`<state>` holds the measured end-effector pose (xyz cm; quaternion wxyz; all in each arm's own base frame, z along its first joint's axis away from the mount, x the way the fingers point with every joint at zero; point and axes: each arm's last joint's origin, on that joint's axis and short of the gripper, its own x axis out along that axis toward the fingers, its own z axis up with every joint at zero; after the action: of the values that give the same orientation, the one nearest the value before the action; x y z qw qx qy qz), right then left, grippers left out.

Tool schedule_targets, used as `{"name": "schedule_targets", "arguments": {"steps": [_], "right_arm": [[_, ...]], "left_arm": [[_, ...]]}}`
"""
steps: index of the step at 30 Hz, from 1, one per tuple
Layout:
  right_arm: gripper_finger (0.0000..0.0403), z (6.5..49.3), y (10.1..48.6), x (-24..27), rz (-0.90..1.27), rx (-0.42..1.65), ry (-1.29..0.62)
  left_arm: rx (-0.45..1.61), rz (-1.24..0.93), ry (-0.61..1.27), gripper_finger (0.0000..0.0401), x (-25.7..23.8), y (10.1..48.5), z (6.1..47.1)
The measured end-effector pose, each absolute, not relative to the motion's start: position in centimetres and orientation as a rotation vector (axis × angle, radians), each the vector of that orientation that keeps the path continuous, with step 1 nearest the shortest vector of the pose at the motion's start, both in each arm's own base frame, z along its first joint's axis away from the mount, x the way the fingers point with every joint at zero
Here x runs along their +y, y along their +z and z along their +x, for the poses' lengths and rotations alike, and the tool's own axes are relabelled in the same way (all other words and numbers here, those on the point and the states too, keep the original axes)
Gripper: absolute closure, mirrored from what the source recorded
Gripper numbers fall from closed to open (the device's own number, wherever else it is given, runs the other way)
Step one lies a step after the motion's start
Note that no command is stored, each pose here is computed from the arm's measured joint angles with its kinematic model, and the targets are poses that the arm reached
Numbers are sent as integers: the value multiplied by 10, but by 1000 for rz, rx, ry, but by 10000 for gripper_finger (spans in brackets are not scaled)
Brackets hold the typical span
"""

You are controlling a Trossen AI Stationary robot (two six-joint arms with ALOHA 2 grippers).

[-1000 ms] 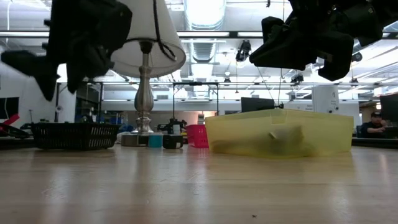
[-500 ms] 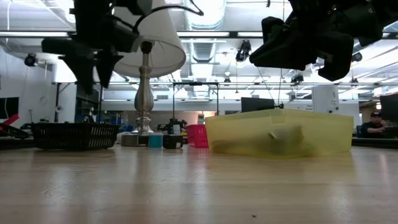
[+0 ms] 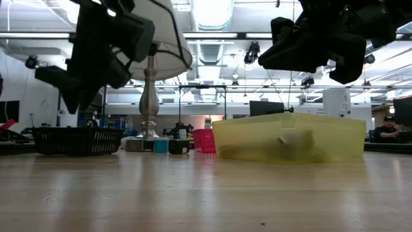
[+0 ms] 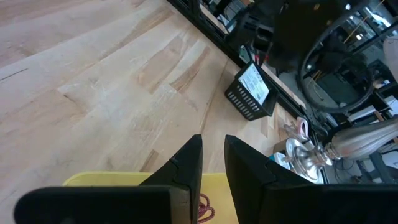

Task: Pick and place items into bin
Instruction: Put the card reader box into the black bin

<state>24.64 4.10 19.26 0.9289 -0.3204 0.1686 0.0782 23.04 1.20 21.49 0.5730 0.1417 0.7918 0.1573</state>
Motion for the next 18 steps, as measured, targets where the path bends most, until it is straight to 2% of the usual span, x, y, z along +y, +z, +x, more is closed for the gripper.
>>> {"name": "schedule_targets", "arguments": {"steps": [5, 10, 18], "right_arm": [[346, 246, 193, 41, -656, 346, 160], [346, 246, 193, 41, -656, 346, 160], [346, 246, 193, 41, -656, 346, 160]], "left_arm": [[1892, 298, 392, 292, 21, 201, 223], [1914, 239, 367, 345, 26, 187, 217], [1881, 195, 313, 387, 26, 168, 213]]}}
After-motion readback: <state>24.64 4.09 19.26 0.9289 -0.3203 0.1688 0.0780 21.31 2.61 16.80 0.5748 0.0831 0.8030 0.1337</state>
